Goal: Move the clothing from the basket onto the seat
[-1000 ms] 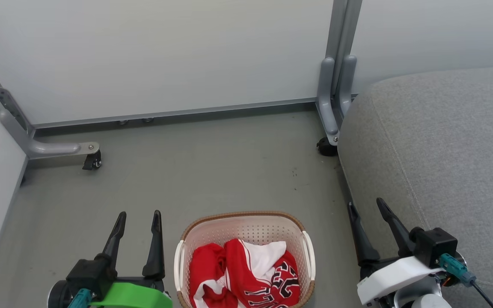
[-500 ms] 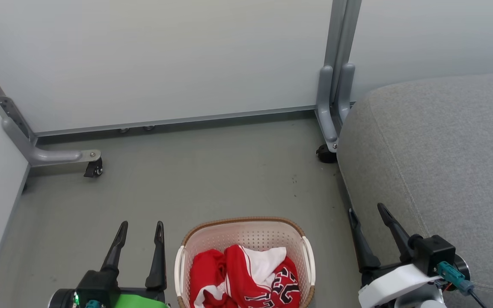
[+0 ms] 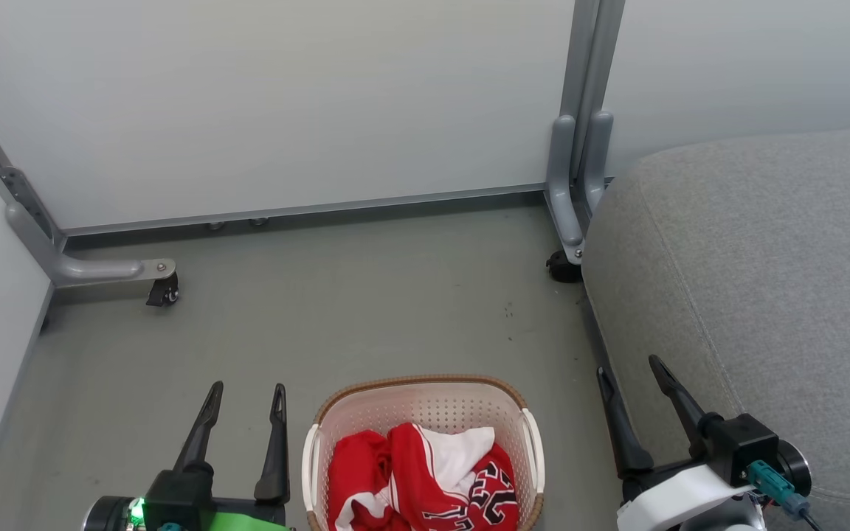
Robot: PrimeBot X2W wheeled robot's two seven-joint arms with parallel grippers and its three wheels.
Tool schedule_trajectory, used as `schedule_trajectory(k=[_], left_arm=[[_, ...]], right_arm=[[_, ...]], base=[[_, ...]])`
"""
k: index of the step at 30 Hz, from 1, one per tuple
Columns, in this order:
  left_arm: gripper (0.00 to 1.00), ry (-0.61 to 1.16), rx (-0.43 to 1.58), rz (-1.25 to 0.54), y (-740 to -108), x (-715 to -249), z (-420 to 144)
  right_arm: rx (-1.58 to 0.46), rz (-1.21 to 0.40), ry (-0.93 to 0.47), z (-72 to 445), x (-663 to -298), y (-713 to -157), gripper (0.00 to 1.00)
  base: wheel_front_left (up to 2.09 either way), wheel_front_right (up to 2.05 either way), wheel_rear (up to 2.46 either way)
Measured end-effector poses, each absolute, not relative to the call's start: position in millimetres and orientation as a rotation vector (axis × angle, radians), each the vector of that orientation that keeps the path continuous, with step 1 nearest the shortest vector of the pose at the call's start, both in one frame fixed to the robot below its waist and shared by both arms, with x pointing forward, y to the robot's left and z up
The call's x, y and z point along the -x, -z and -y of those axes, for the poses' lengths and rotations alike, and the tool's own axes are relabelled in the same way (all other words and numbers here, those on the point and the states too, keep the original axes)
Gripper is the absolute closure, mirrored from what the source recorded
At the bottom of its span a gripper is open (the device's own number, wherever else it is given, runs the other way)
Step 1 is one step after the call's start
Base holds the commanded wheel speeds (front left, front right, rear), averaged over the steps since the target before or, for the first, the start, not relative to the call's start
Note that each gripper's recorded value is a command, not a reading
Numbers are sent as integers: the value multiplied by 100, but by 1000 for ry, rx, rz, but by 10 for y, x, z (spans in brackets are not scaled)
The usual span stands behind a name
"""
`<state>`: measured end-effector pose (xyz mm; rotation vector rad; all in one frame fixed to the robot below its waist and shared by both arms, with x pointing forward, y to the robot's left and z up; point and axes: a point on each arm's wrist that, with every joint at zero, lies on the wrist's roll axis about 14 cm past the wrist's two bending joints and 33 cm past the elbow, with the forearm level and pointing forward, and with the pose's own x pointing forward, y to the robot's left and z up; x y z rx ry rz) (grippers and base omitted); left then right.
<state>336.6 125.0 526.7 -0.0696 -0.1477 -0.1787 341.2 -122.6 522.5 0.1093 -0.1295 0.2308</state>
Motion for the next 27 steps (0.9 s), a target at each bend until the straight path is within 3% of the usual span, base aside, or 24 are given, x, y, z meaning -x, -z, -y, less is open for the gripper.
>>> schedule_trajectory(k=[18, 27], left_arm=[[0, 177, 81, 115, -5166, -3370, -1262], [0, 254, 83, 48, -4971, -3594, -1038]], right_arm=[[-146, 111, -229, 1219, -3449, -5176, 0], [-140, 63, -120, 1572, -3614, -5003, 0]], base=[[0, 0, 0], [0, 0, 0]])
